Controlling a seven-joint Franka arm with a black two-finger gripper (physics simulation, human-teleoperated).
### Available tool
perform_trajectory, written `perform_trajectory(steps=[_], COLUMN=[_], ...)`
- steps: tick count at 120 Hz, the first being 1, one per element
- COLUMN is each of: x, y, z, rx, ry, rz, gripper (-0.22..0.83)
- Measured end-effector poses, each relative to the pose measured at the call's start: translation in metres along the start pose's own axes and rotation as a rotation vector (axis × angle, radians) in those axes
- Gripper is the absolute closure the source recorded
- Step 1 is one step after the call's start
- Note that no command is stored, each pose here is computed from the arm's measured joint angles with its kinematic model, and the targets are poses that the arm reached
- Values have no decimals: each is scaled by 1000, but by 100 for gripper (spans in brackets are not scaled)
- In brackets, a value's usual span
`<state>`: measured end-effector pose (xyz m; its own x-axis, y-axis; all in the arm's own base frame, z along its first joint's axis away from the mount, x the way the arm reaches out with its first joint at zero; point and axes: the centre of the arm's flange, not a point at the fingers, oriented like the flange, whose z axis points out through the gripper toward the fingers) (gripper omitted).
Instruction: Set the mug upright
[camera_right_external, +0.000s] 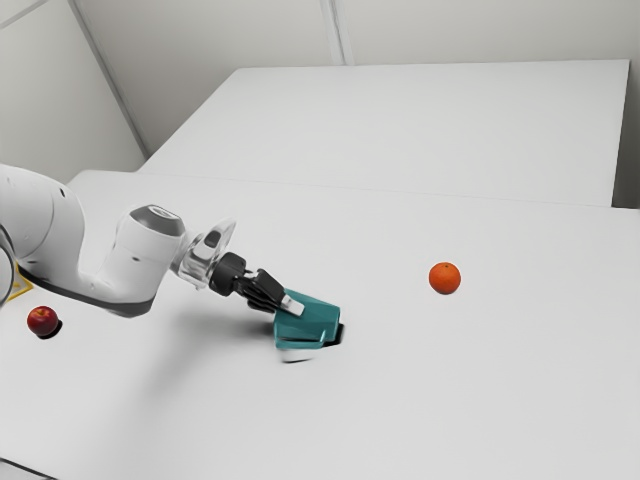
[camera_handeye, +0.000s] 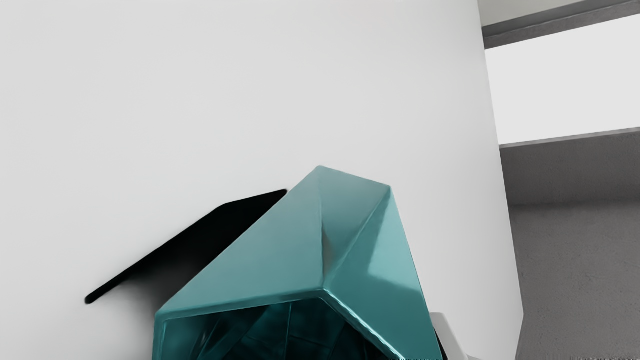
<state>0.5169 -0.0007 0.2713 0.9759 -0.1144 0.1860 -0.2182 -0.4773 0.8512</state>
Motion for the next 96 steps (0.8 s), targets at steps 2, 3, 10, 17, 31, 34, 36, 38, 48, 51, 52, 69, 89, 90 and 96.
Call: perform_trajectory(steps=[2, 3, 10, 17, 31, 34, 36, 38, 48, 51, 52, 69, 89, 90, 96], x=[0, 0, 0, 1, 2, 3, 3, 4, 5, 6, 6, 10, 20, 20, 22], y=[0, 0, 0, 1, 4, 5, 6, 7, 12, 14, 15, 26, 55, 57, 65], z=[0, 0, 0, -1, -2, -3, -3, -3, -5, -6, -6, -8, -12, -12, -12], rx=[0, 0, 0, 1, 5, 6, 7, 8, 14, 16, 17, 34, 128, 136, 191], ry=[0, 0, 1, 1, 2, 1, 0, 0, -1, -2, -2, -11, -46, -49, -75], rz=[2, 3, 10, 17, 34, 38, 41, 44, 58, 63, 64, 82, 142, 146, 168], gripper=[73, 74, 74, 75, 75, 75, 75, 74, 75, 75, 75, 75, 75, 75, 75])
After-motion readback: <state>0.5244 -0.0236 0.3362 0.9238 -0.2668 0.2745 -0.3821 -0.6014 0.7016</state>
